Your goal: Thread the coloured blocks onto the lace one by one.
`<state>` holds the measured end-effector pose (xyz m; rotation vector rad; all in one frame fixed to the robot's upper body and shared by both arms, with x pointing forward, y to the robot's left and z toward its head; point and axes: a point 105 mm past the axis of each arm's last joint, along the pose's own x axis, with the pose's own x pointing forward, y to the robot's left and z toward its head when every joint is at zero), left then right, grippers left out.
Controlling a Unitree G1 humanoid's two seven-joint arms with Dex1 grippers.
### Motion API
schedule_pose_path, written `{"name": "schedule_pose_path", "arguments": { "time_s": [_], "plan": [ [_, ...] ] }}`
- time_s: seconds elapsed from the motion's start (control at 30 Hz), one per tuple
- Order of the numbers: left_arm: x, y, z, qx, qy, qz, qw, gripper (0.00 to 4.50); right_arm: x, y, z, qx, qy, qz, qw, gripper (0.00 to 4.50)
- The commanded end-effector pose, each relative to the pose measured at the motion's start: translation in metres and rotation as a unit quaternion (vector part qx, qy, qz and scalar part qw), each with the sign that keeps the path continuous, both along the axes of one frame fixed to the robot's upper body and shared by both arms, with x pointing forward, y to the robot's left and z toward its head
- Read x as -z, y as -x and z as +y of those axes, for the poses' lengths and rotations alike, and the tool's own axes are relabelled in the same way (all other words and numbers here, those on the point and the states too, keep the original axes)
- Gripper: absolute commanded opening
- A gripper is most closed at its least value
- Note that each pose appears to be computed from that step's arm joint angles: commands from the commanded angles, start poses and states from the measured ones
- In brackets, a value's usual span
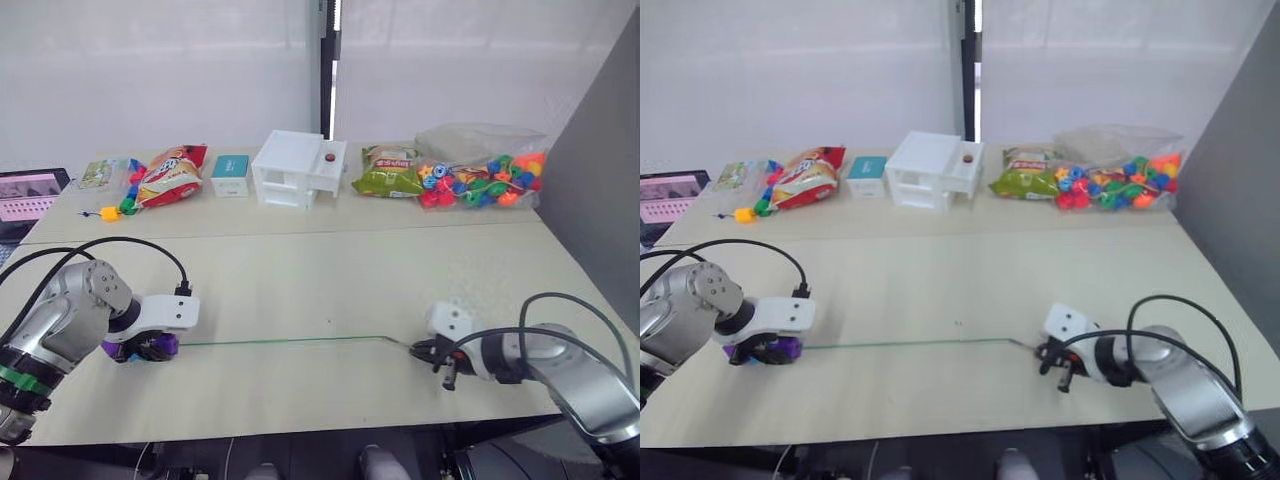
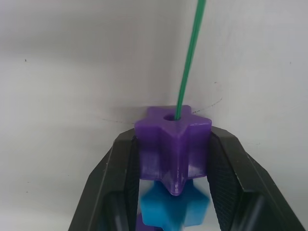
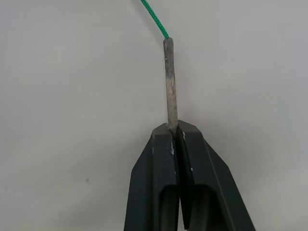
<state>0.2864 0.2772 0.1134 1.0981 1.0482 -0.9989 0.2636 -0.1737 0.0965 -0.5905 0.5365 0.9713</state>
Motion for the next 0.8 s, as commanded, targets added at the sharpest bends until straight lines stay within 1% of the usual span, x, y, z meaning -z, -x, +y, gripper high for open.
{"name": "schedule_pose_path", "arguments": {
  "time_s": [0.03,0.27,0.37,0.57,0.8],
  "plan": [
    [0.019,0.008,0.020,-0.024,-0.029,0.029,0.999,1.40,-0.004,0.001,-0.006,0.005,0.001,-0.009,1.000,0.00],
    [0.014,0.002,0.033,-0.023,-0.045,0.006,0.999,1.40,0.001,0.004,-0.005,0.007,0.000,-0.006,1.000,0.00],
    [0.011,0.002,0.040,-0.022,-0.055,0.002,0.998,1.40,0.004,0.003,-0.012,0.018,0.013,-0.002,1.000,0.00],
    [0.010,0.000,0.044,-0.024,-0.057,-0.003,0.998,1.40,0.008,0.002,-0.022,0.030,0.026,0.003,0.999,0.00],
    [0.007,-0.011,0.045,-0.029,-0.059,-0.031,0.997,1.40,0.007,-0.002,-0.013,0.025,0.017,-0.004,1.000,0.00]
  ]
}}
